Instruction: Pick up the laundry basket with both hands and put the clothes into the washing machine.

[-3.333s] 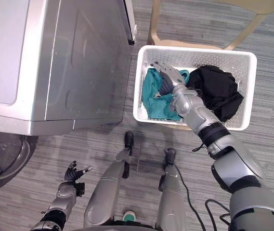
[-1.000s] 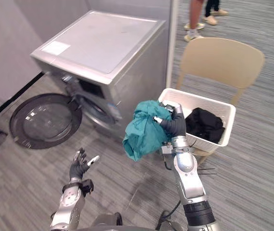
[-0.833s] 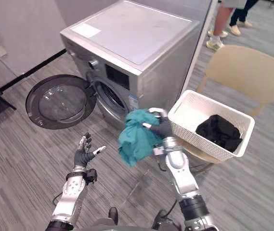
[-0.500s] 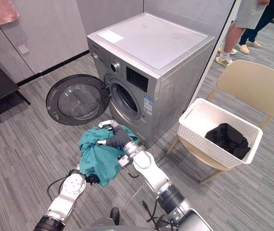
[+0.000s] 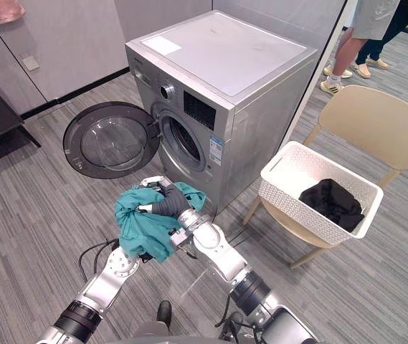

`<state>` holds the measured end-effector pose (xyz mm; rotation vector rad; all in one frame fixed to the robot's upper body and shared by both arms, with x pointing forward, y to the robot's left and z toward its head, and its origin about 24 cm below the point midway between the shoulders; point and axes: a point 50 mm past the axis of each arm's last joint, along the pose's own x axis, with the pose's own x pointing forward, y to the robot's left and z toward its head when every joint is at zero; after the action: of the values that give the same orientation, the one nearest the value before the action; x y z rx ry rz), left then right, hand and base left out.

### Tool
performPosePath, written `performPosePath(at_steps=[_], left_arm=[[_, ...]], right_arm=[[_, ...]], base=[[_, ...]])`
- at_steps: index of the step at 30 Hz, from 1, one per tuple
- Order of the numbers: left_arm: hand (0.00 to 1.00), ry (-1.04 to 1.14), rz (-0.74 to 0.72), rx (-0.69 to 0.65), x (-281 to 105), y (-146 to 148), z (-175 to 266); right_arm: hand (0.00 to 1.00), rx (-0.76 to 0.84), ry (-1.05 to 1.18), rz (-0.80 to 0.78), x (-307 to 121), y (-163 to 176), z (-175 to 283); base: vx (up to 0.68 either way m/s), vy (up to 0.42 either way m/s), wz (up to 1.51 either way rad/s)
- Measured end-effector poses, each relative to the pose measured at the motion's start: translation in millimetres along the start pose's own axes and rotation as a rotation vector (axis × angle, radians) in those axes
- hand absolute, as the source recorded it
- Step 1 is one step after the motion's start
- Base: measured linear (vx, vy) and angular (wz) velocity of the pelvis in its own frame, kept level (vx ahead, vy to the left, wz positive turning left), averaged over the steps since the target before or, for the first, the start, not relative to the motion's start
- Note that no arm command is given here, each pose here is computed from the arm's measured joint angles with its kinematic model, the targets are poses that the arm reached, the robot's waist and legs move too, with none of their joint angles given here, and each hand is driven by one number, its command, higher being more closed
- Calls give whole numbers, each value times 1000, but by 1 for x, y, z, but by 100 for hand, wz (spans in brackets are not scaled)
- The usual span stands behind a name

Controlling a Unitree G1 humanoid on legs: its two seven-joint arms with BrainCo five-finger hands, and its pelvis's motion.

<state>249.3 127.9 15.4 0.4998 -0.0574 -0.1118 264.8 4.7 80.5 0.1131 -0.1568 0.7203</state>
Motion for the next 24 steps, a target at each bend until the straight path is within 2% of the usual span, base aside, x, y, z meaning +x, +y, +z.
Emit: performPosePath(at_steps=[4, 10, 11, 16, 17, 24], left_arm=[[100, 52, 13, -57, -7, -4, -7], [100, 111, 38, -127, -13, -3, -15], [100, 120, 51, -147, -14, -2, -16], [100, 115, 100, -196, -12, 5, -13], [100, 118, 126, -214, -14, 8, -13], [100, 129, 160, -285, -14, 7, -12]], right_arm=[[100, -18, 11, -29, -4, -3, -4], [100, -28, 17, -191, -17, -31, -8], [0, -39, 22, -237, -22, -39, -9], [0, -51, 25, -367, -35, -61, -9], [100, -57, 24, -393, -37, -65, -9], [100, -60, 10, -426, -38, -70, -3]], base=[[-12, -21, 1], [-5, -45, -3], [24, -52, -1], [53, -27, -1], [88, -20, 0], [34, -7, 3]])
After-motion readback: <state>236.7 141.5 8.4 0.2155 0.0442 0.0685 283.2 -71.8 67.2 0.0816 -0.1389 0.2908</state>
